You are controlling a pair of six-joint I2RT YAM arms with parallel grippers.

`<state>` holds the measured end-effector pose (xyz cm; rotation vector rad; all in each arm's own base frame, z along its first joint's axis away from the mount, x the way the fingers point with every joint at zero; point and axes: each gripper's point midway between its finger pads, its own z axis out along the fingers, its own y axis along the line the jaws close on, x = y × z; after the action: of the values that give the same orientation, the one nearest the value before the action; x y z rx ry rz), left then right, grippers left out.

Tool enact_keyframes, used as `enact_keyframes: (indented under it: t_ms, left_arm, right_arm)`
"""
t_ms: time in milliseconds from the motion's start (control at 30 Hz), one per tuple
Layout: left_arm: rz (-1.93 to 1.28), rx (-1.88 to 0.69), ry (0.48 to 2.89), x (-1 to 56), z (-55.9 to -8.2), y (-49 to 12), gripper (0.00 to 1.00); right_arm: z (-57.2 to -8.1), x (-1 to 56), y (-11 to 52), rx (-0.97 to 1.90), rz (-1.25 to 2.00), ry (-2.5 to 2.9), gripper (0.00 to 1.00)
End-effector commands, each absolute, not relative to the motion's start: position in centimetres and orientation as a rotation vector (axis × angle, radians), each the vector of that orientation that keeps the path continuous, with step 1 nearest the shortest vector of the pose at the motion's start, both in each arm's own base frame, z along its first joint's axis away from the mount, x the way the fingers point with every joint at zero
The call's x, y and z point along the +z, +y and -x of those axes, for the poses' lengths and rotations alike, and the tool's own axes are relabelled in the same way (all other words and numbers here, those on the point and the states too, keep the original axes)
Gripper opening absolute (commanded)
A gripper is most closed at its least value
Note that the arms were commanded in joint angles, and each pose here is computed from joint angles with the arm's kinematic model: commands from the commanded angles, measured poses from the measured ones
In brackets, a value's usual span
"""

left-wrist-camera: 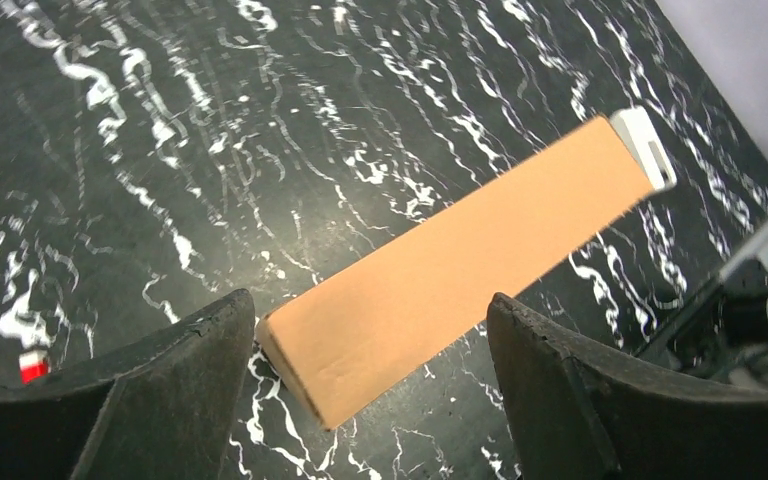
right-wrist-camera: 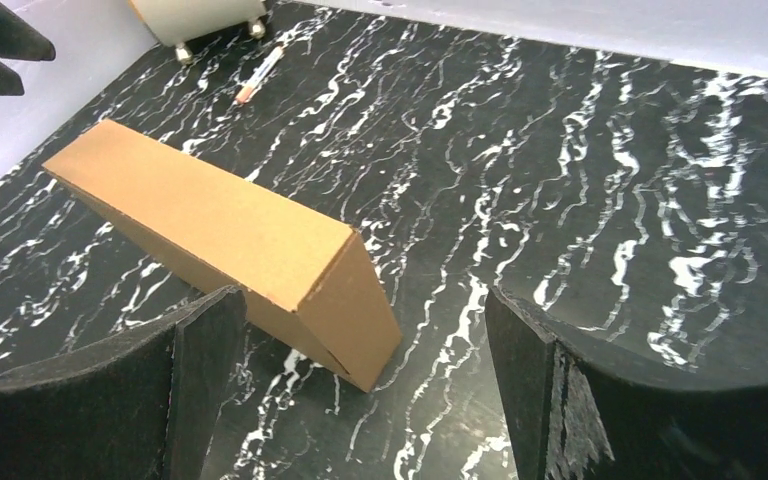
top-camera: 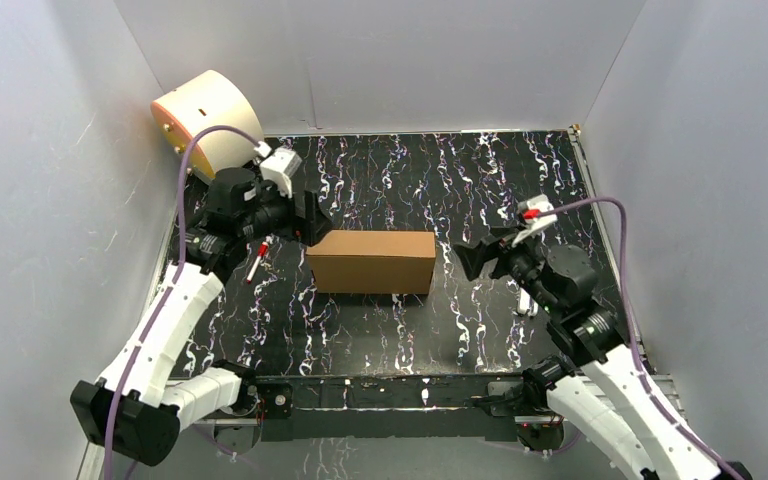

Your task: Fold the paper box

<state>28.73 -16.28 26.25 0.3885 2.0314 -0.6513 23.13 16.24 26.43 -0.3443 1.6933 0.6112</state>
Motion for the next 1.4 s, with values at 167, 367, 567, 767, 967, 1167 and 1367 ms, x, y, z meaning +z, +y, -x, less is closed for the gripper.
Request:
enact_keyframes:
  t_ms: [167, 367, 567, 767, 967, 1167, 1367]
  left_arm:
    - [-1.063, -0.692, 1.847, 27.0, -27.5, -23.5, 0.84]
    - [-1.382, -0.713, 1.806, 24.2, -26.8, -26.8, 0.85]
    - [-1.526, -0.671, 1.832, 20.3, -26.9, -27.8, 0.86]
    - [-1.605, -0.7, 1.799, 18.6, -25.5, -28.6, 0.81]
    - [-1.628, -0.649, 1.716, 19.4, -25.6, -28.9, 0.57]
    - [-1.676, -0.474, 1.603, 20.3, -26.4, -29.0, 0.37]
    - [-1.595, -0.128, 1.352, 22.5, -29.6, -30.3, 0.36]
  right_arm:
    - [-19.8, 30.7, 12.5, 0.476, 0.404, 1.499, 0.99]
    - [-19.0, 30.4, 11.4, 0.404, 0.448, 1.492, 0.98]
    - [-19.0, 29.5, 11.3, 0.374, 0.49, 1.492, 0.99]
    - [-19.2, 27.4, 11.8, 0.389, 0.507, 1.517, 0.99]
    - [-18.6, 27.1, 11.8, 0.413, 0.501, 1.505, 0.99]
    - [-18.6, 27.2, 11.3, 0.395, 0.474, 1.501, 0.99]
    - [-18.7, 27.0, 11.2, 0.39, 0.467, 1.506, 0.99]
